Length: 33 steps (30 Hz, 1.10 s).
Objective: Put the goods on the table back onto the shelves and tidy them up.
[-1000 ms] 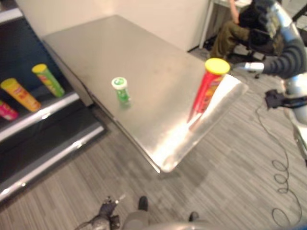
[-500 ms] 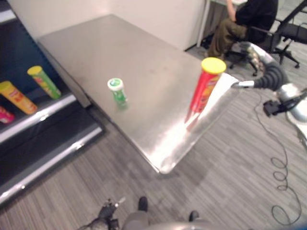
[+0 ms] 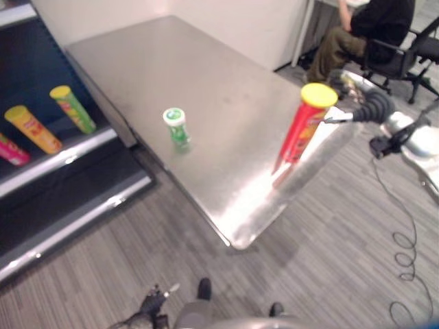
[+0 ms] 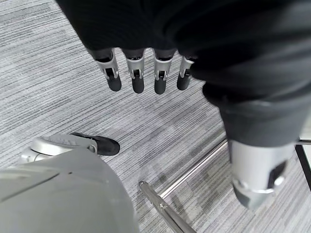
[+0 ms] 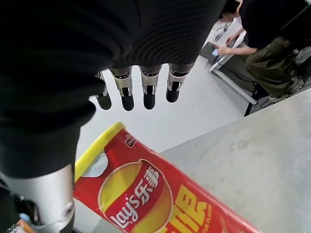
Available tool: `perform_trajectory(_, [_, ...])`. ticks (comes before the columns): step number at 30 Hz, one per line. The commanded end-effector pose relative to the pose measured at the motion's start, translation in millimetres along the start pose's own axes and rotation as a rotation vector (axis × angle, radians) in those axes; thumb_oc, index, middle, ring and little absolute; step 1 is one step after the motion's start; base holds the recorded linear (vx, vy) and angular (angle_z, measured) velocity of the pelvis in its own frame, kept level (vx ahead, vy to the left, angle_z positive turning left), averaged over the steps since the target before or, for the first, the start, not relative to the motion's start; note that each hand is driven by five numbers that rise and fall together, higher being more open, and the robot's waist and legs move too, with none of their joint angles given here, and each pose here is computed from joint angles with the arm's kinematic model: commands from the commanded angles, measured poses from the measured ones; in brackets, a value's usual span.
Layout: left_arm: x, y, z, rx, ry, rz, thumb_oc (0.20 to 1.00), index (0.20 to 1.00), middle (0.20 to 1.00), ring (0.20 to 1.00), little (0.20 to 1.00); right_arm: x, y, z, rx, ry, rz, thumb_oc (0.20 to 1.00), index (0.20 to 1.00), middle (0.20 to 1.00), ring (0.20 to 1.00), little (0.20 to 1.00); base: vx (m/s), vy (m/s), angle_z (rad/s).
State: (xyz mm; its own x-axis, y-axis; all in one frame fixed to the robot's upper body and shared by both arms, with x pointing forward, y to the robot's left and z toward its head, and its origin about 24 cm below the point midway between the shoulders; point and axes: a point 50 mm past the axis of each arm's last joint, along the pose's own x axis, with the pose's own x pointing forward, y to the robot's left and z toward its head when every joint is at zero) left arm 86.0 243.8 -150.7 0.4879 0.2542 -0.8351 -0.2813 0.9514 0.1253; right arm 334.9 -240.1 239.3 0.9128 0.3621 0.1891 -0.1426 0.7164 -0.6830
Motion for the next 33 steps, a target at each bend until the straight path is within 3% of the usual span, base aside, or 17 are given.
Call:
perform_trajectory(1, [3, 10, 16, 0.072, -0.059, -0.006, 1.0, 1.0, 1.0, 1.0, 1.0, 9, -16, 25, 0.004, -0.089, -0.011, 1.0, 1.0, 1.0, 1.0, 1.0, 0.02, -0.014, 0.05])
perform_trajectory(18, [3, 8, 20, 0.103, -0.068, -0.035, 1.0, 1.0, 1.0, 1.0, 1.0, 19, -12, 12, -0.145, 0.077, 0.152, 1.0, 1.0, 1.0, 1.0, 1.0, 0.01, -0.004, 0.03])
perform_trajectory(19, [4, 8, 21, 0.103, -0.069, -0.035, 1.0, 1.0, 1.0, 1.0, 1.0, 19, -10, 11, -0.164, 0.087, 0.165, 0.467, 0.467, 0.467, 0.467, 0.467, 0.0, 0.0, 0.0])
perform_trajectory(20, [4, 8, 21, 0.103, -0.069, -0.035, 1.0, 1.0, 1.0, 1.0, 1.0, 19, -10, 11, -0.164, 0.087, 0.166, 0.467, 0.467, 0.467, 0.467, 0.467, 0.0, 0.0, 0.0])
perform_trajectory(21, [4, 9, 23, 0.099, -0.075, -0.028, 1.0, 1.0, 1.0, 1.0, 1.0, 21, -13, 8, -0.192, 0.106, 0.145, 0.2, 0.2, 0.2, 0.2, 0.2, 0.0, 0.0, 0.0])
perform_trajectory(33, [5, 13, 30, 0.061, -0.102, 0.014, 1.0, 1.0, 1.0, 1.0, 1.0, 10, -16, 36, -0.127, -0.091, 0.027, 0.2, 0.2, 0.2, 0.2, 0.2, -0.01, -0.018, 0.0])
